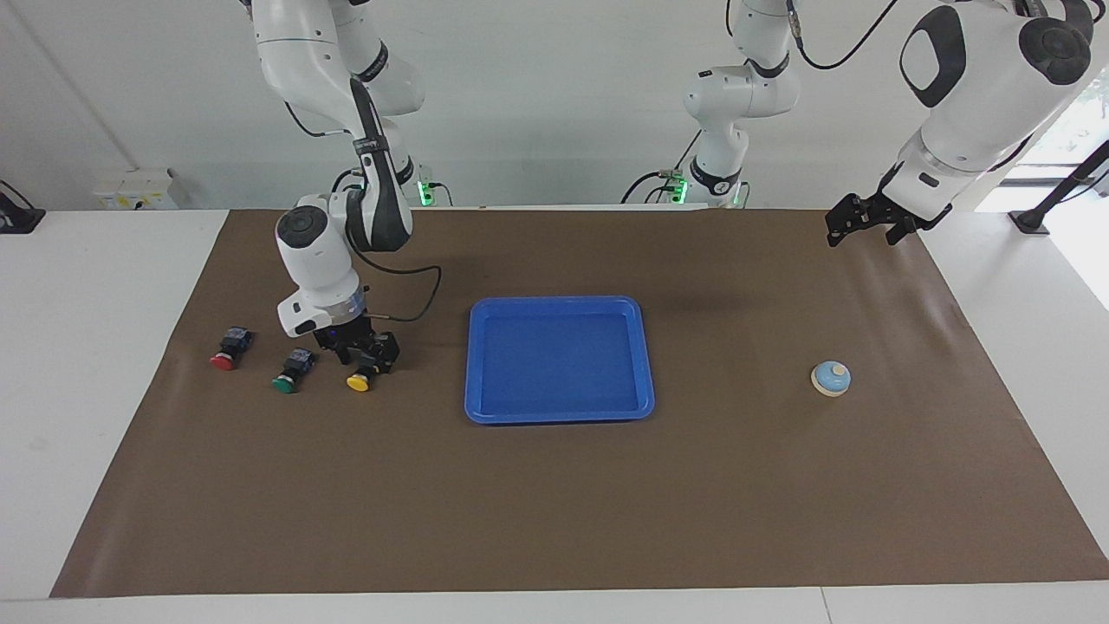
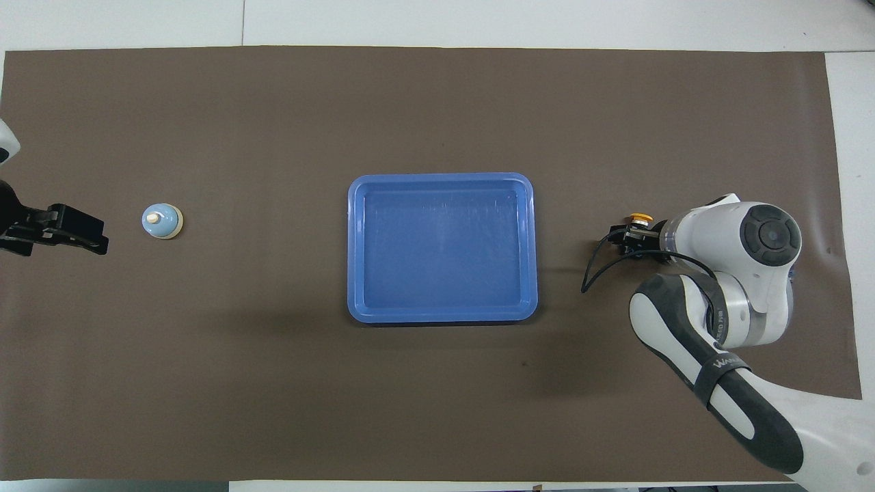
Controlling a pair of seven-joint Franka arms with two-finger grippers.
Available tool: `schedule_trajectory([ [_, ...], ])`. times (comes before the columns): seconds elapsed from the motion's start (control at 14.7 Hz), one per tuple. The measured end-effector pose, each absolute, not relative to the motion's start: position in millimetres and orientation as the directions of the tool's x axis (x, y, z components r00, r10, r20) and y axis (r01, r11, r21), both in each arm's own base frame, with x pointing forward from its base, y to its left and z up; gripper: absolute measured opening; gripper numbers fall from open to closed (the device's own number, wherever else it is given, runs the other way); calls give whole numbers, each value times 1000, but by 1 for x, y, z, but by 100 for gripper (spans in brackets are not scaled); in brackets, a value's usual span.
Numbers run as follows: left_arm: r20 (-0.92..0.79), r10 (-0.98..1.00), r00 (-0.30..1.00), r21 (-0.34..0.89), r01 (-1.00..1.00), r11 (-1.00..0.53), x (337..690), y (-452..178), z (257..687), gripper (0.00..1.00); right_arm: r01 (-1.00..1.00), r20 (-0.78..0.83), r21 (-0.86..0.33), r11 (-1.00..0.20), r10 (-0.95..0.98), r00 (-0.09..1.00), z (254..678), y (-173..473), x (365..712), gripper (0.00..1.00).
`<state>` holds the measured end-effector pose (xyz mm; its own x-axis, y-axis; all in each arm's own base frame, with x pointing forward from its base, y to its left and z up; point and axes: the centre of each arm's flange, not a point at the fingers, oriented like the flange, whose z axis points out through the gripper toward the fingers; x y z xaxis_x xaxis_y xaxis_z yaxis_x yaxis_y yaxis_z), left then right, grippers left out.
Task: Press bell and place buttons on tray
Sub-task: 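Carry the yellow button with the right gripper over the tray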
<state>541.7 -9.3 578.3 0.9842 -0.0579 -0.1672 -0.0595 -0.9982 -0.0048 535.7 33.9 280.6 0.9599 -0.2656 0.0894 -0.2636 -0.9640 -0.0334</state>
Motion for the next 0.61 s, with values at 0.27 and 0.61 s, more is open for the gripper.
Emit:
schedule_trajectory([
  [0.27, -167, -58, 984, -5, -60, -998, 542, -9, 578, 100, -254, 87, -33, -967, -255, 963, 288, 40, 541, 41],
  [0.61, -167, -58, 984, -5, -60, -998, 542, -9, 578, 100, -169, -7, -2, -986, -169, 986, 362, 93, 574, 41],
])
